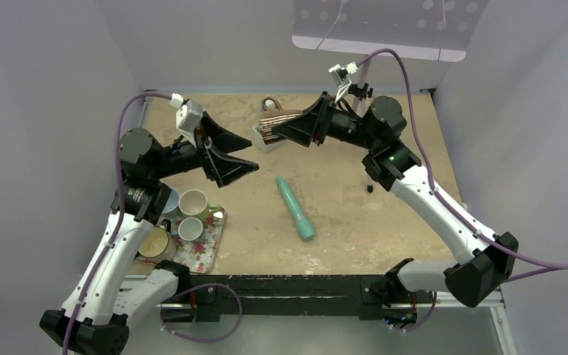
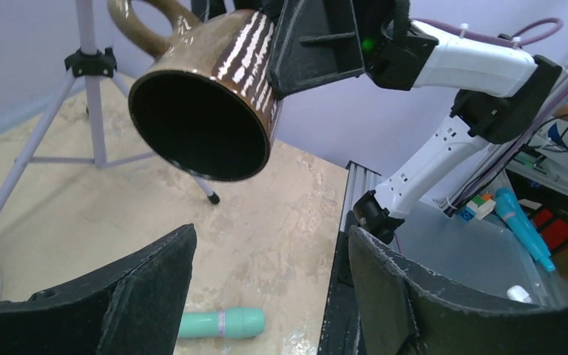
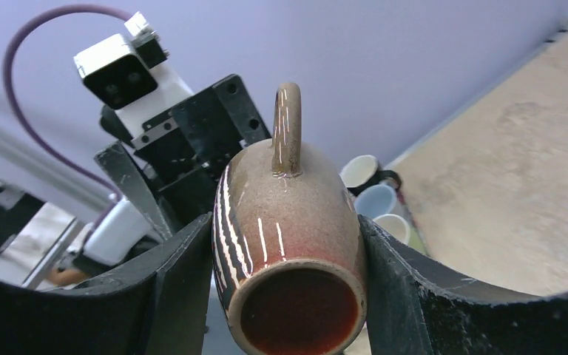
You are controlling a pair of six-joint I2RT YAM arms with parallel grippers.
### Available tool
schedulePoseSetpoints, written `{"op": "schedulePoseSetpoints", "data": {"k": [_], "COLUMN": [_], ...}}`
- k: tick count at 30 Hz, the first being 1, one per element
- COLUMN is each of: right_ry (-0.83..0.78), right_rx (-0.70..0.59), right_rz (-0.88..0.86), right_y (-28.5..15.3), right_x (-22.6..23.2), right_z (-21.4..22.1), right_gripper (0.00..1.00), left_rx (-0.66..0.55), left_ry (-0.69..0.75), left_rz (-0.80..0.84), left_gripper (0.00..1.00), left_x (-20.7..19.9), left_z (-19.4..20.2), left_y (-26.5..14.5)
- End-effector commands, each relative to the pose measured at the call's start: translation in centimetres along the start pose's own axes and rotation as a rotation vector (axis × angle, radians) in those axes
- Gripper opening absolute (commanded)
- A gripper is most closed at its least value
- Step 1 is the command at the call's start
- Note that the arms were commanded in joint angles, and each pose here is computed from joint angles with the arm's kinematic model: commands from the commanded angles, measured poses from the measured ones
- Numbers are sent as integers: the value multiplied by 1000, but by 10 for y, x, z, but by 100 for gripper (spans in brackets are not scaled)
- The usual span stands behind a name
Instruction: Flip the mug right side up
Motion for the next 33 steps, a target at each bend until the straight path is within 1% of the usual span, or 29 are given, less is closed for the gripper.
{"op": "schedulePoseSetpoints", "data": {"k": [1,4,6,9,13,16,19,23,25,26,27,31,32,33], "right_ry": [-39,-17,-12,-19,-9,-18,-33,-14,1,8,12,28,31,34], "right_rx": [-17,-27,-29,-21,-9,-4,11,41,60,69,77,91,92,92], "right_rz": [-226,-250,-281,-301,-309,-335,-330,-324,-330,-343,-350,-354,-356,-355], "right_y": [8,13,16,23,28,30,35,40,44,45,48,53,52,52], "right_x": [67,74,83,92,91,99,102,98,95,97,97,93,92,91], "right_z": [-11,-13,-14,-13,-10,-12,-13,-6,1,4,7,14,16,17], "right_gripper": [0,0,0,0,0,0,0,0,0,0,0,0,0,0], "left_rx": [-108,-112,-100,-98,-113,-98,-103,-128,-145,-149,-152,-145,-137,-127], "left_ry": [268,421,481,515,574,600,616,630,639,642,645,661,654,659], "left_rz": [81,65,71,62,101,70,46,16,-1,-12,-23,-57,-61,-67], "left_gripper": [78,78,78,78,77,76,76,75,72,68,62,25,10,0], "left_x": [-32,-35,-37,-34,-40,-33,-28,-21,-17,-13,-10,-2,0,1], "left_z": [-44,-48,-47,-47,-52,-54,-59,-71,-77,-79,-80,-78,-74,-71], "left_y": [-4,-9,-12,-12,-11,-10,-9,-5,-2,0,1,1,1,0]}}
Point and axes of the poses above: each gripper's point midway between its finger pads, its own y axis out along the fingers, its own x axis along the line the jaws close on, z = x × y, the point moved 1 cm from there along -y, back along the fingers, and after that the axes turned 9 degrees about y, right-handed, at the moved point
